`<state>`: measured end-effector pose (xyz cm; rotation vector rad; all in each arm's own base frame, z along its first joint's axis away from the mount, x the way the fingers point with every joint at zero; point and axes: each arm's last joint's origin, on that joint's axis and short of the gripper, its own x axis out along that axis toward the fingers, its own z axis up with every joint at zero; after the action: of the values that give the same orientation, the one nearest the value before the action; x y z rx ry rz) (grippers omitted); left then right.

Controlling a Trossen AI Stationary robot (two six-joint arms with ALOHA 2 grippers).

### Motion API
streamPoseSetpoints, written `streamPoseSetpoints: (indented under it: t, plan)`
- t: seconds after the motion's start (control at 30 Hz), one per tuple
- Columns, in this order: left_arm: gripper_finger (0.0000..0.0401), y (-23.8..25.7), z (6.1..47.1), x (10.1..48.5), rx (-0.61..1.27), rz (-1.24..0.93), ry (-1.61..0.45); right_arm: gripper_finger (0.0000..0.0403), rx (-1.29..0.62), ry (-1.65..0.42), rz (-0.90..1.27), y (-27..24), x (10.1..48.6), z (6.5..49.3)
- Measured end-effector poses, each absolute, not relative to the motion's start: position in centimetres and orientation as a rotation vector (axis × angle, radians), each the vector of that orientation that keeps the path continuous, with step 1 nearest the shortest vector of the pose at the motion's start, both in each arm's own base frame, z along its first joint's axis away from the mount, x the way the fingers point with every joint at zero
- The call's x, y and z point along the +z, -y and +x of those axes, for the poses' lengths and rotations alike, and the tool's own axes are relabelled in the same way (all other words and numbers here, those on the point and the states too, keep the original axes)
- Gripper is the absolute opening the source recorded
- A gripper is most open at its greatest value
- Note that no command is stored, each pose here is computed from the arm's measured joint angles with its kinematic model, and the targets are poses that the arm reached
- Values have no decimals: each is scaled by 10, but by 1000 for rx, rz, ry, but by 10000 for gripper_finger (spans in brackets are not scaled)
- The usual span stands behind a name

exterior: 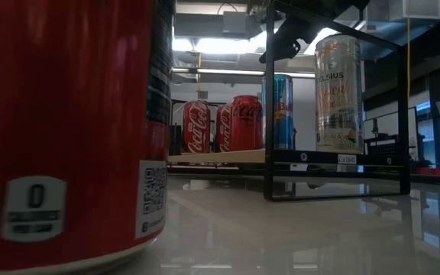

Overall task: Place canned beverage on shelf
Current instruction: Put the red black soda can on the shelf aligned with the other red black soda can

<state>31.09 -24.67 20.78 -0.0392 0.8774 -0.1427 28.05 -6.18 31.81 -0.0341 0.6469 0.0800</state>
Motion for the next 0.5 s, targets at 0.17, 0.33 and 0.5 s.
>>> streamPoseSetpoints:
  t: [0.17,0.33,0.5]
  plan:
    - [330,246,312,208,-136,-42,-876,321,80,-647,-34,62,318,280]
    - [330,246,312,208,-132,-42,-875,321,80,-647,-34,62,318,280]
    - [329,246,312,208,-128,-41,-873,321,80,-647,-34,62,318,280]
